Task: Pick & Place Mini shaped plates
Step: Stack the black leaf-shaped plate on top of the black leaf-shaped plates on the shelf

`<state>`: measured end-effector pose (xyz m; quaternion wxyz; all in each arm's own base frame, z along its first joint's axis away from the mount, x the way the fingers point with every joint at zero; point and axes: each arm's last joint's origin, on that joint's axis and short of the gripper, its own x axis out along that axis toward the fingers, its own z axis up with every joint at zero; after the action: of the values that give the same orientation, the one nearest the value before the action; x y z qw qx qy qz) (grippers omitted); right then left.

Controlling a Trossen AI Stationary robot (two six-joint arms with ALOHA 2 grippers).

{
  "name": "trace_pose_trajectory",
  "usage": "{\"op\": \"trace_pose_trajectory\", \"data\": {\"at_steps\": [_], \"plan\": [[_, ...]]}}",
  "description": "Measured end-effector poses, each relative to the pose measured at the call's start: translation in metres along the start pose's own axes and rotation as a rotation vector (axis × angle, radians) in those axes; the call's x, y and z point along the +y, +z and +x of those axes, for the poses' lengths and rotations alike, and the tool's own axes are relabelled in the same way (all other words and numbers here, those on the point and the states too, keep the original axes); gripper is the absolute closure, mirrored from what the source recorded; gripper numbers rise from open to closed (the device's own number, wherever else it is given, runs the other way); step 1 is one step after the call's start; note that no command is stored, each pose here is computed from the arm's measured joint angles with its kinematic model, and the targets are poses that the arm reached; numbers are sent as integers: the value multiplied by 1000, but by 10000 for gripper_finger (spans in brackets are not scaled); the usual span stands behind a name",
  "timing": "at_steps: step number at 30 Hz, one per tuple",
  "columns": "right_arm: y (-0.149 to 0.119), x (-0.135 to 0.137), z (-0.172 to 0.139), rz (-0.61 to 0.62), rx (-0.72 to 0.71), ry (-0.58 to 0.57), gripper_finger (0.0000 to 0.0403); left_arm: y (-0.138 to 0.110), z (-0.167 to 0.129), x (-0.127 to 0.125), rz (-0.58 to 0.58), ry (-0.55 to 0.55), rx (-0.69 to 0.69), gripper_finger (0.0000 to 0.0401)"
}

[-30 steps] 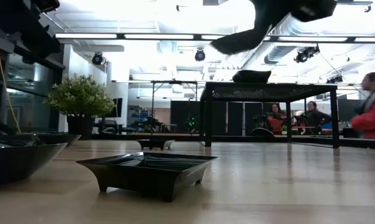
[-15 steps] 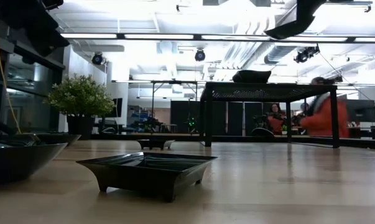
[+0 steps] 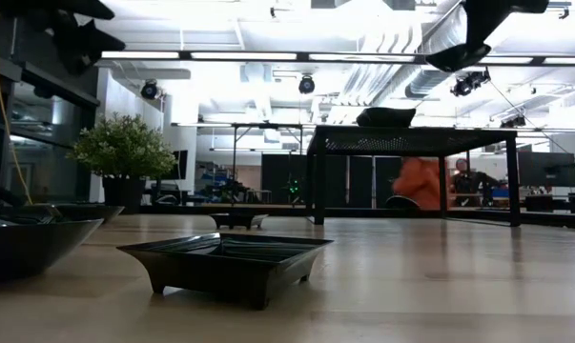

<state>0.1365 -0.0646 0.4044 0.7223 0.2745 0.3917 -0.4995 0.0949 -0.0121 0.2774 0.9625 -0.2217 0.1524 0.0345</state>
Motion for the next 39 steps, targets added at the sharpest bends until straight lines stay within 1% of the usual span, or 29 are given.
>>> {"op": "trace_pose_trajectory", "data": {"at_steps": [4,10,16,23,27,30,36,39], "plan": [[18,-12,10,-56,-7,-6,403,2,0,-1,-26,1,-19,206],[50,-32,26,-70,-67,77,403,4,0,-2,-62,-14,-49,206],[70,-51,50,-102,-1,104,403,5,0,-2,-95,-3,-58,206],[91,-61,87,-149,64,118,403,5,0,-2,-118,-4,-60,206],[98,-64,108,-152,124,127,403,5,0,-2,-128,2,-64,206],[101,-63,117,-171,151,130,403,5,0,-1,-129,16,-72,206],[105,-63,124,-173,146,149,403,5,0,-1,-129,28,-80,206],[104,-65,126,-126,169,133,403,6,0,0,-130,43,-89,206]]}}
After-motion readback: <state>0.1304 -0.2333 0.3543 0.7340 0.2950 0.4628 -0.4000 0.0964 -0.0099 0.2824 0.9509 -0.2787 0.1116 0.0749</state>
